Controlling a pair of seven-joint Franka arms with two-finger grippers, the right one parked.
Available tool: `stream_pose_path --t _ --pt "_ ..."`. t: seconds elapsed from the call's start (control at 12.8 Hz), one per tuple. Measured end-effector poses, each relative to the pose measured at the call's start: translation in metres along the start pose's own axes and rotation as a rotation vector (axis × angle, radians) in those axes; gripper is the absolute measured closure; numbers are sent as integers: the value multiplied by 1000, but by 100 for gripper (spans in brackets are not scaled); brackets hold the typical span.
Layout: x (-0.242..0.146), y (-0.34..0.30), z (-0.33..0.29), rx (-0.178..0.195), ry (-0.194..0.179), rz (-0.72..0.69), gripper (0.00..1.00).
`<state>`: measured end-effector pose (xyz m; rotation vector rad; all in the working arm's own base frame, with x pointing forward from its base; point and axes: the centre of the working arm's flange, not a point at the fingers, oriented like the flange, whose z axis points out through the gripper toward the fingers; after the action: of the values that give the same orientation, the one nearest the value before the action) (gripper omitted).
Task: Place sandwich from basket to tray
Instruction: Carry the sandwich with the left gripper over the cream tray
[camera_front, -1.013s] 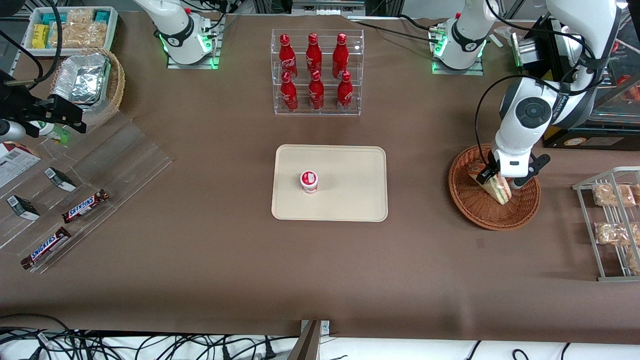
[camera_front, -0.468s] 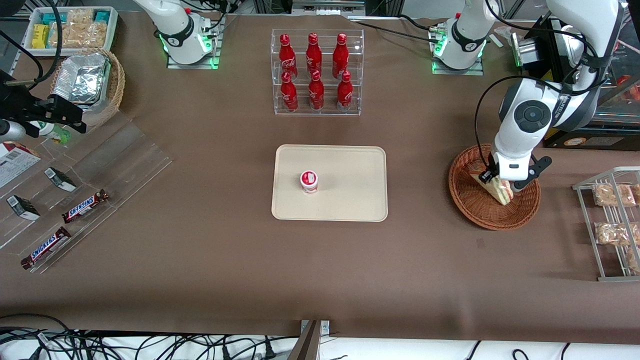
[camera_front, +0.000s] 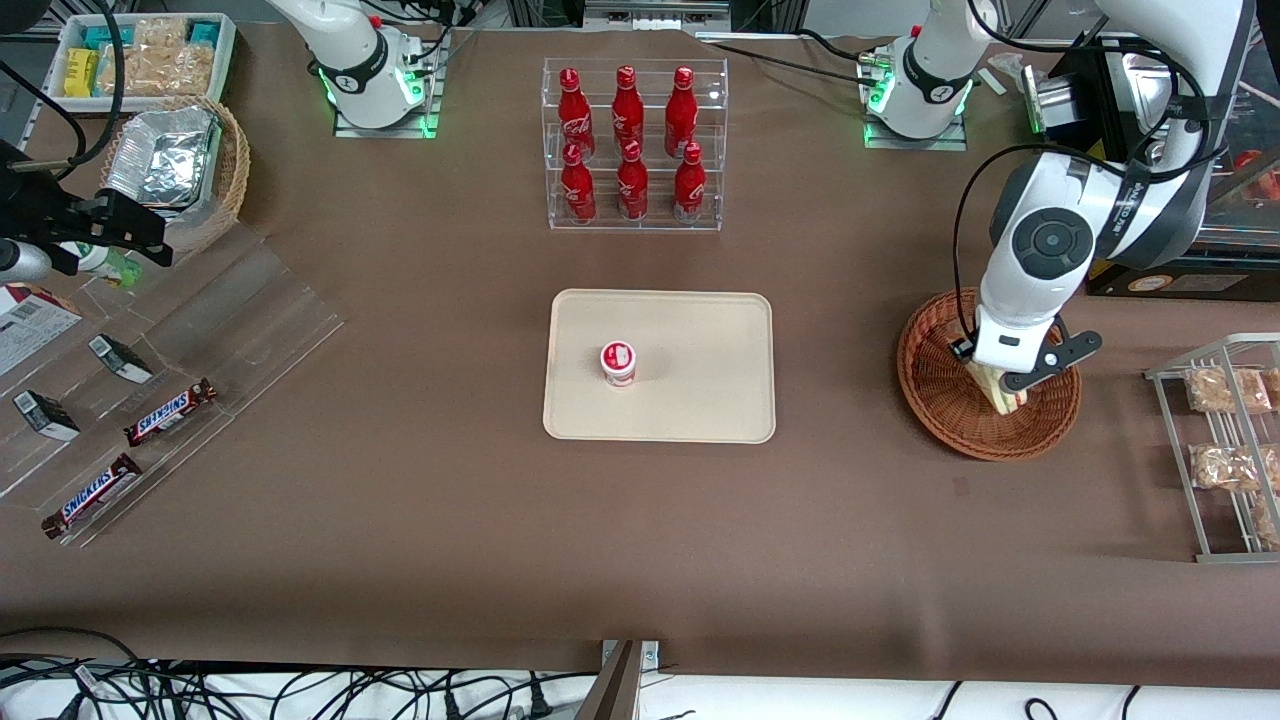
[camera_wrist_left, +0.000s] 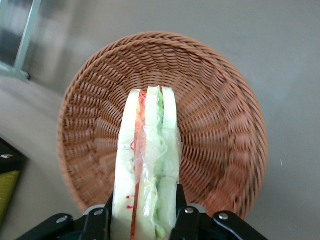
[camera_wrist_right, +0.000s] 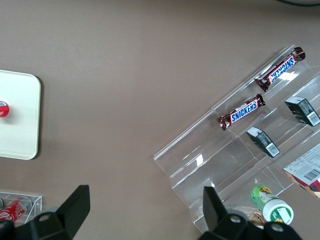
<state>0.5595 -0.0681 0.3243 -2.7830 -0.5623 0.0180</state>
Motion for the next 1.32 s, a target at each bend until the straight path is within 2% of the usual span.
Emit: stream_pose_path --t 0.16,0.23,0.39,0.62,0.78,1.09,1.25,1.32 --pt "5 11 -39 -56 -40 99 56" --pt "5 17 -56 -85 -46 131 56" --pt "-7 43 -90 -142 -45 185 58" --pt "-50 102 -135 -241 -36 280 58" --pt "-76 138 -147 -280 -37 331 58" --pt "-92 195 -121 -396 -42 360 60" --pt "-107 222 -104 -422 -53 346 60" --pt "-116 233 -98 -409 -47 341 60"
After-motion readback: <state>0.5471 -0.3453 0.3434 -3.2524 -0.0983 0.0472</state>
